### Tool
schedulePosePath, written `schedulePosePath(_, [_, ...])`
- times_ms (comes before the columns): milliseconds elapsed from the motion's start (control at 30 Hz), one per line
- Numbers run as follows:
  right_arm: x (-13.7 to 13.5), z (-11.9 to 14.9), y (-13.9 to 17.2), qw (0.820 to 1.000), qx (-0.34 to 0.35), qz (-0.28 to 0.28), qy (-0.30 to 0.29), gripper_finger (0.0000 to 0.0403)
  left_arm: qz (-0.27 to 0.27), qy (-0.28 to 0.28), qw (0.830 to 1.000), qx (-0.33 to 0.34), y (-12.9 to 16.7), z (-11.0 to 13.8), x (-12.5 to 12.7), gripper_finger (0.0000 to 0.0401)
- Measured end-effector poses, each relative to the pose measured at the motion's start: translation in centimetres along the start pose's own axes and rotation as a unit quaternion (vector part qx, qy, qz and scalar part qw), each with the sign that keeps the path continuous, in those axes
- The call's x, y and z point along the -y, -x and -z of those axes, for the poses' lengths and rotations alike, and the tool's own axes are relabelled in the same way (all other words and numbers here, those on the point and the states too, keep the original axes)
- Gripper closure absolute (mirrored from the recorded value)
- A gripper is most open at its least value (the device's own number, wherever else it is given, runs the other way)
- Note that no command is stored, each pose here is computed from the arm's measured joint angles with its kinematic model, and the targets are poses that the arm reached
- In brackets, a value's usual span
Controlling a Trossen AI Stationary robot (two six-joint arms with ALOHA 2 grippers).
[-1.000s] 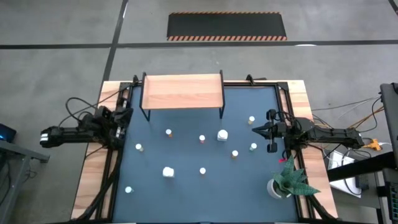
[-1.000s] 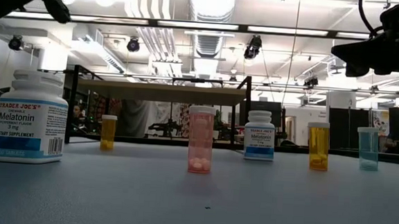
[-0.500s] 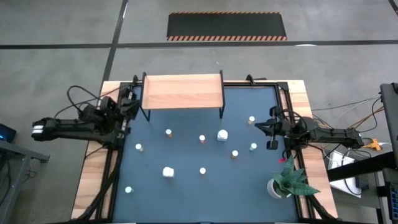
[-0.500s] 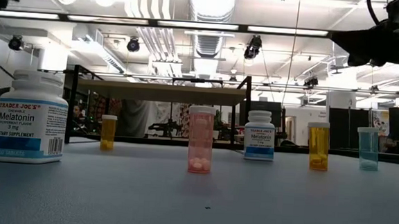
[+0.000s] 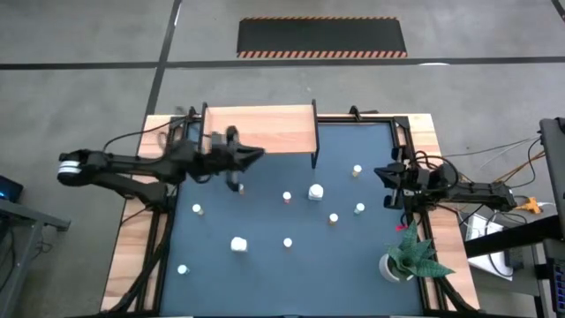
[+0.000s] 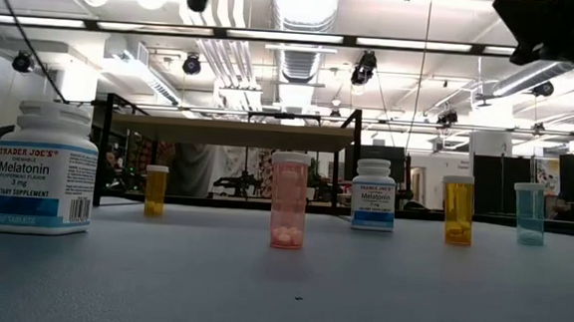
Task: Pick and place medicine bottles onto shelf by color
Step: Put the top pink pill bottle on the shelf
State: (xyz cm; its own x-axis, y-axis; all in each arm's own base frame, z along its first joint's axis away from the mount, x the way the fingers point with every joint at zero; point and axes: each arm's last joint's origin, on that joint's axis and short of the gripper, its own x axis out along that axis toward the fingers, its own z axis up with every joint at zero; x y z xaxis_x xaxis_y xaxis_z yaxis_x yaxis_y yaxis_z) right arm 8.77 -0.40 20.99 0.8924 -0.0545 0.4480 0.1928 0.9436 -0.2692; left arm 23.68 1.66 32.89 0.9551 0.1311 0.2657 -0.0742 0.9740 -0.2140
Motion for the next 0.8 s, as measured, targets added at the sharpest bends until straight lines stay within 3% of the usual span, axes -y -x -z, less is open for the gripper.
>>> schedulePosePath(267, [0.1, -0.2, 0.0, 1.000, 0.010, 0.004, 0.027, 0.0394, -0.009, -0.009, 0.989, -0.146, -4.2, 1.4, 1.2, 0.0401])
schedulePosePath(467, [0.0, -0.1, 0.0, 1.000, 0.004, 0.002, 0.027, 0.0394, -0.058, -0.037, 0.955, -0.289, -6.5, 2.0, 2.7, 0.0401])
schedulePosePath(600, [0.0, -0.1, 0.0, 1.000, 0.003, 0.002, 0.026, 0.0394, -0.064, -0.075, 0.922, -0.373, -7.8, 3.7, 3.6, 0.0401])
schedulePosePath(800, [-0.1, 0.2, 0.0, 1.000, -0.009, -0.002, 0.026, 0.0394, -0.058, -0.100, 0.893, -0.434, -9.0, 6.7, 4.2, 0.0401])
